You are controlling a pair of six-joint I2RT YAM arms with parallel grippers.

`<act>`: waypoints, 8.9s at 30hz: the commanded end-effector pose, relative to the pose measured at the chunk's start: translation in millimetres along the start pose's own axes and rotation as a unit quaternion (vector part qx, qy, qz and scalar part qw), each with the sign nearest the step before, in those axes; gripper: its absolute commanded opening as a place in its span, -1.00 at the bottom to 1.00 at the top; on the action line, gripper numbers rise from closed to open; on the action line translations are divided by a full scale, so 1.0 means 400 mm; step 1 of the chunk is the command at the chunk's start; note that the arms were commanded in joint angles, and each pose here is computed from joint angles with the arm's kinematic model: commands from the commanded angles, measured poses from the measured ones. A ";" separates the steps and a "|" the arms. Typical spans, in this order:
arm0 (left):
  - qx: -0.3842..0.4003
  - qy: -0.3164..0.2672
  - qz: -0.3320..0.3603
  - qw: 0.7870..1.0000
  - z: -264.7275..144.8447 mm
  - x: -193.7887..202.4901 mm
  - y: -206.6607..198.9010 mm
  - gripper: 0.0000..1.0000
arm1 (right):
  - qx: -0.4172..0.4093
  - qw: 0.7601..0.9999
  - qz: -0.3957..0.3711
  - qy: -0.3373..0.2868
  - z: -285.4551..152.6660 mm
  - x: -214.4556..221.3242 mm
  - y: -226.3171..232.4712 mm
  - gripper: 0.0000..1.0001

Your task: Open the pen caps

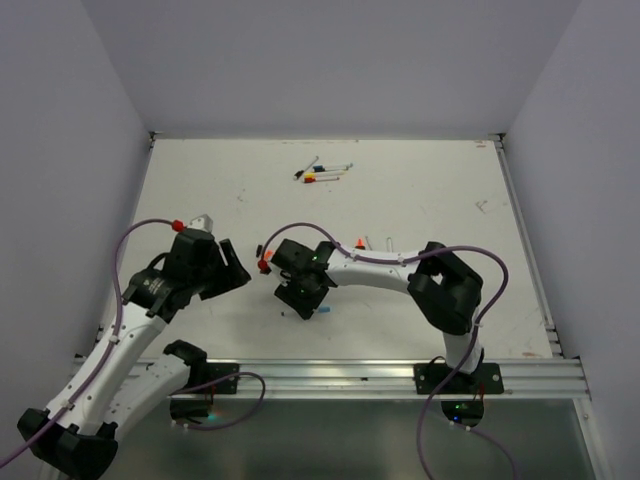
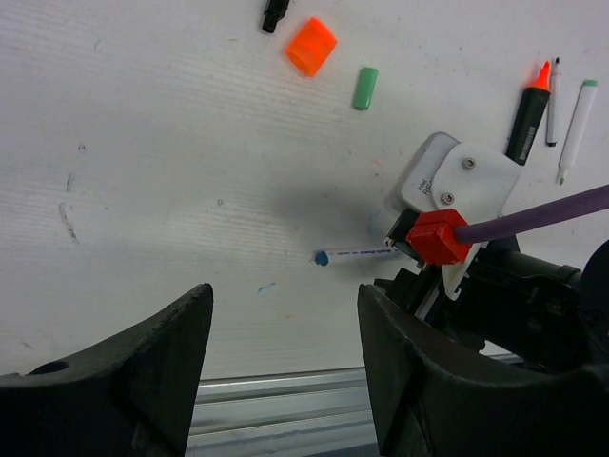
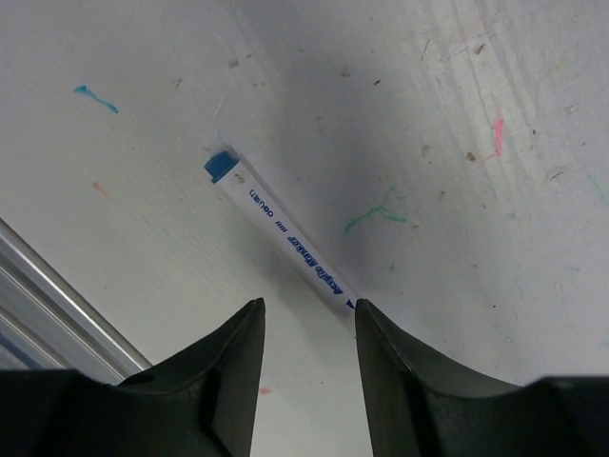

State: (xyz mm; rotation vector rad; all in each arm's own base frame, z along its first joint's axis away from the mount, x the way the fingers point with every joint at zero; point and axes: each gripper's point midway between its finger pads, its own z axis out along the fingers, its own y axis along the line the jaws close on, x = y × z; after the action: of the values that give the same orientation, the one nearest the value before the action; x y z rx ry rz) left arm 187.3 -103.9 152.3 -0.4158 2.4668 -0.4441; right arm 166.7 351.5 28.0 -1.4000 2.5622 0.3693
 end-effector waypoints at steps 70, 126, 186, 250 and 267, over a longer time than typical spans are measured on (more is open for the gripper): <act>0.468 0.097 0.061 0.876 0.035 -0.001 -0.464 -1.00 | -0.258 0.831 0.374 -0.322 -0.429 -0.325 -0.152 -1.00; 0.047 0.201 0.201 0.958 0.460 0.036 -0.223 -1.00 | 0.151 0.844 0.515 -0.019 -0.251 0.329 -0.622 -1.00; 0.010 0.013 0.236 0.972 0.285 -0.253 -0.317 0.24 | 0.075 0.852 0.506 -0.116 -0.367 0.148 -0.582 0.09; 0.076 -0.115 0.374 0.917 0.902 -0.609 -0.332 -0.03 | -0.006 0.867 0.477 -0.145 -0.473 0.096 -0.396 0.07; 0.073 -0.094 0.361 0.925 0.922 -0.578 -0.312 -0.72 | 0.000 0.866 0.478 -0.145 -0.471 0.104 -0.402 0.07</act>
State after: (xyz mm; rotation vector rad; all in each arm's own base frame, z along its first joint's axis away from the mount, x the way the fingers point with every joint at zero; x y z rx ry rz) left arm 607.0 -207.7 31.4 0.5068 2.1987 -0.2703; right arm 265.6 173.5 165.1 0.0821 2.7983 0.6129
